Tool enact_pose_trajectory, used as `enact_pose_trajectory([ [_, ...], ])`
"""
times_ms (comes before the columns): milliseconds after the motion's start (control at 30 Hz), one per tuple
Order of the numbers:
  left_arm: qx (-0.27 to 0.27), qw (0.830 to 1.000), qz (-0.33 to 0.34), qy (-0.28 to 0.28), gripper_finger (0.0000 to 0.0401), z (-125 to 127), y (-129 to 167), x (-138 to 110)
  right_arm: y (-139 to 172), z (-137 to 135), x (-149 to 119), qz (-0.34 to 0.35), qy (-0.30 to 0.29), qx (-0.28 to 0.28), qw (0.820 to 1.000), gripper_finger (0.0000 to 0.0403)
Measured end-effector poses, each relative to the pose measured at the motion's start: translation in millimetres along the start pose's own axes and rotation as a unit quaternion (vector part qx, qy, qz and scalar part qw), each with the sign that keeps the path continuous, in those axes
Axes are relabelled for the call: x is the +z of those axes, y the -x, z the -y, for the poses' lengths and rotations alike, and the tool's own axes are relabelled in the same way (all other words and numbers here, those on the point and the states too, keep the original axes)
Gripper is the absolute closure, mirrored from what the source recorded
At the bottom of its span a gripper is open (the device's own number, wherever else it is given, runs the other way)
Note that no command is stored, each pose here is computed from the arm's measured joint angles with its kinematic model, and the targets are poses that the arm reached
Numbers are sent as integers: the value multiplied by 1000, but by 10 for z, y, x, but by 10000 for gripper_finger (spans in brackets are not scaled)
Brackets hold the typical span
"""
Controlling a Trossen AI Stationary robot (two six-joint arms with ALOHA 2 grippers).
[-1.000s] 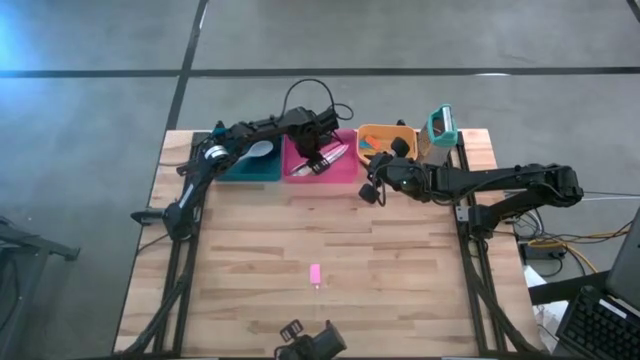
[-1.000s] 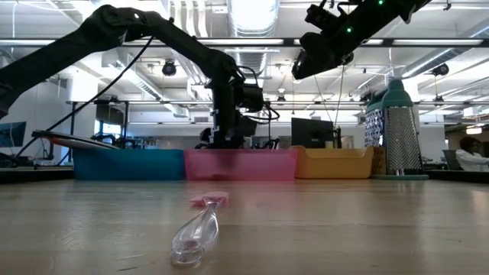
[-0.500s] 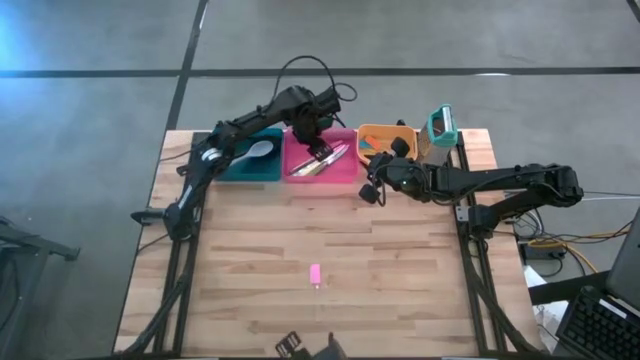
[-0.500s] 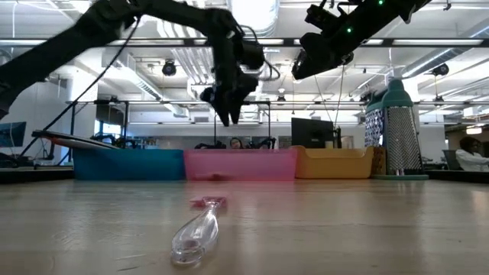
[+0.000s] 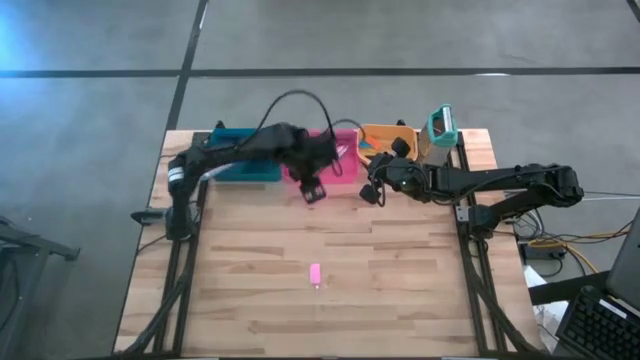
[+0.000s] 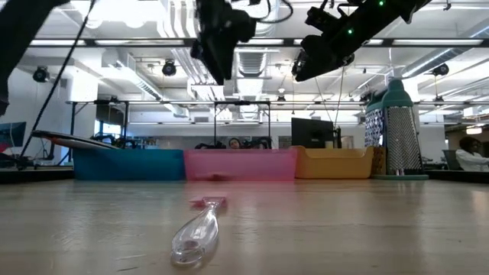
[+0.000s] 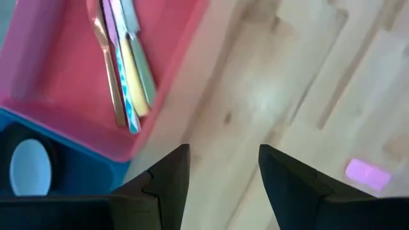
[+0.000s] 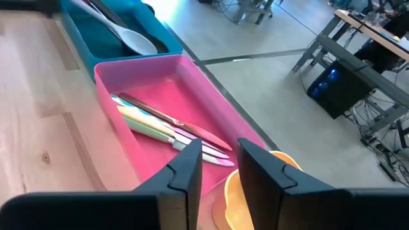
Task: Pick & Place Kitchen Items
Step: Put the pink spatula into the yellow bin
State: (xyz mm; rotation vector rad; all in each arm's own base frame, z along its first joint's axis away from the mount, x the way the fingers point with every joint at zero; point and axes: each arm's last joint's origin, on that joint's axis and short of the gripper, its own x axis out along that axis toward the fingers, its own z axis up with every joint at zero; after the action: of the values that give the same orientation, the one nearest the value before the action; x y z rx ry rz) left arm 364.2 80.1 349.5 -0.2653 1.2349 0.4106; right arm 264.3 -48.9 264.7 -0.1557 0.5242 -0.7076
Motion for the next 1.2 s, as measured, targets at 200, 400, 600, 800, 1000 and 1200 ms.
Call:
enact_pose_trajectory([
  [200, 62, 996, 15, -61, 211, 432, 86, -443, 3, -9, 12, 5, -23, 9, 1000, 305],
  [400, 116, 981, 92, -122, 211, 749, -96, -1015, 94, -121, 152, 24, -73, 106, 991, 310],
  [600, 29, 975, 192, -110, 211, 693, -335, -1428, 127, -531, 130, -6, -80, 160, 984, 325],
  [800, 83, 962, 259, -40, 211, 349, -394, -1704, 69, -958, 198, -79, -94, 156, 980, 336],
  [1000, 145, 940, 309, 22, 211, 93, -303, -1935, -18, -1372, 392, -142, -73, 155, 975, 325],
  [1200, 134, 937, 321, 33, 211, -47, -318, -2180, -105, -1669, 502, -207, -124, 135, 961, 292],
])
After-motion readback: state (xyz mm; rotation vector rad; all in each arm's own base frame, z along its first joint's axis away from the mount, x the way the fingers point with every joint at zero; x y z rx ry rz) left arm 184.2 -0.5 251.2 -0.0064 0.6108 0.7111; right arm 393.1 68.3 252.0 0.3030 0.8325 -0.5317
